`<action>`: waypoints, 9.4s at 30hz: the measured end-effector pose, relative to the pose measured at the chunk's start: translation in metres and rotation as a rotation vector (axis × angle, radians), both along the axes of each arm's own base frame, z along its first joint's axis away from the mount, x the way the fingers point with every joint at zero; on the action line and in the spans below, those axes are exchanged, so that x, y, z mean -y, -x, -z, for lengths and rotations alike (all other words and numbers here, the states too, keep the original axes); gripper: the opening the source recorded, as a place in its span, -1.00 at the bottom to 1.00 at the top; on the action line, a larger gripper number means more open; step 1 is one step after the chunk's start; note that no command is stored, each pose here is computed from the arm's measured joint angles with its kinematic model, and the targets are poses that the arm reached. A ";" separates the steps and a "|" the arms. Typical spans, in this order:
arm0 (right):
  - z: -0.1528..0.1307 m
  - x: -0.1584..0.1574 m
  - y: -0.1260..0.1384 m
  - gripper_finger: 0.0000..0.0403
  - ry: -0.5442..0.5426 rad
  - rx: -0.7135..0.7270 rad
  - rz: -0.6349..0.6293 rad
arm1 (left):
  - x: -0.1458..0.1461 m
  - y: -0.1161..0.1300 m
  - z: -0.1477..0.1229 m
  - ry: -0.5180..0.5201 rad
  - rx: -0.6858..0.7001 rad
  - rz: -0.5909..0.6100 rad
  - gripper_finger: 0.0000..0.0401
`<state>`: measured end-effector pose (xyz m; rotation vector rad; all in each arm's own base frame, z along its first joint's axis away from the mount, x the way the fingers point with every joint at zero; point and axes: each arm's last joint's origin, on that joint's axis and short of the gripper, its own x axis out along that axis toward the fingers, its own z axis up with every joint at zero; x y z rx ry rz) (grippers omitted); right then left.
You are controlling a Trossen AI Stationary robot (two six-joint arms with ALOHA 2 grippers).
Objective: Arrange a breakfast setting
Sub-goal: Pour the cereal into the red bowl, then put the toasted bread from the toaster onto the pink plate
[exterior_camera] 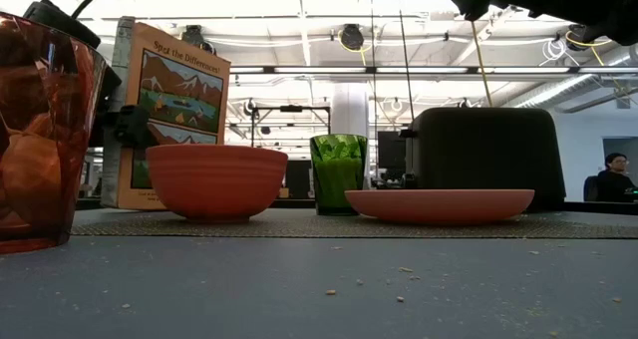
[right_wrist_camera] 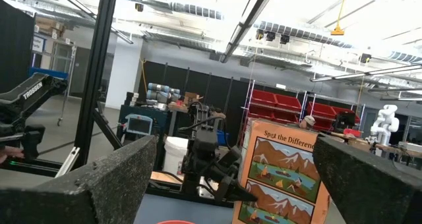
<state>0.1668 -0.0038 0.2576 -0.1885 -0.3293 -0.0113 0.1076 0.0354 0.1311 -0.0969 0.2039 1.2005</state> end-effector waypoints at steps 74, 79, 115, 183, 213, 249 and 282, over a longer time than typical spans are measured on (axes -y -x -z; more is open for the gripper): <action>0.000 0.000 0.000 0.96 0.000 0.000 0.000 | 0.003 0.019 -0.113 -0.529 0.534 -0.012 0.97; 0.000 0.000 0.000 0.96 0.000 0.000 0.000 | 0.003 0.020 -0.130 -0.555 0.537 -0.033 0.97; 0.002 0.000 -0.001 0.96 0.000 -0.018 0.000 | 0.003 0.018 -0.175 -0.575 0.537 -0.058 0.97; -0.053 0.188 0.039 0.94 -0.515 -0.956 0.832 | 0.006 -0.052 -0.120 -0.145 0.533 0.546 0.97; -0.038 0.197 0.054 0.94 -0.433 -1.156 0.807 | 0.006 -0.052 -0.120 -0.144 0.534 0.545 0.97; -0.036 0.200 0.054 -0.40 -0.432 -1.158 0.814 | 0.006 -0.052 -0.119 -0.145 0.532 0.545 0.97; -0.037 0.200 0.054 -0.93 -0.384 -1.170 0.803 | 0.006 -0.052 -0.119 -0.145 0.532 0.545 0.97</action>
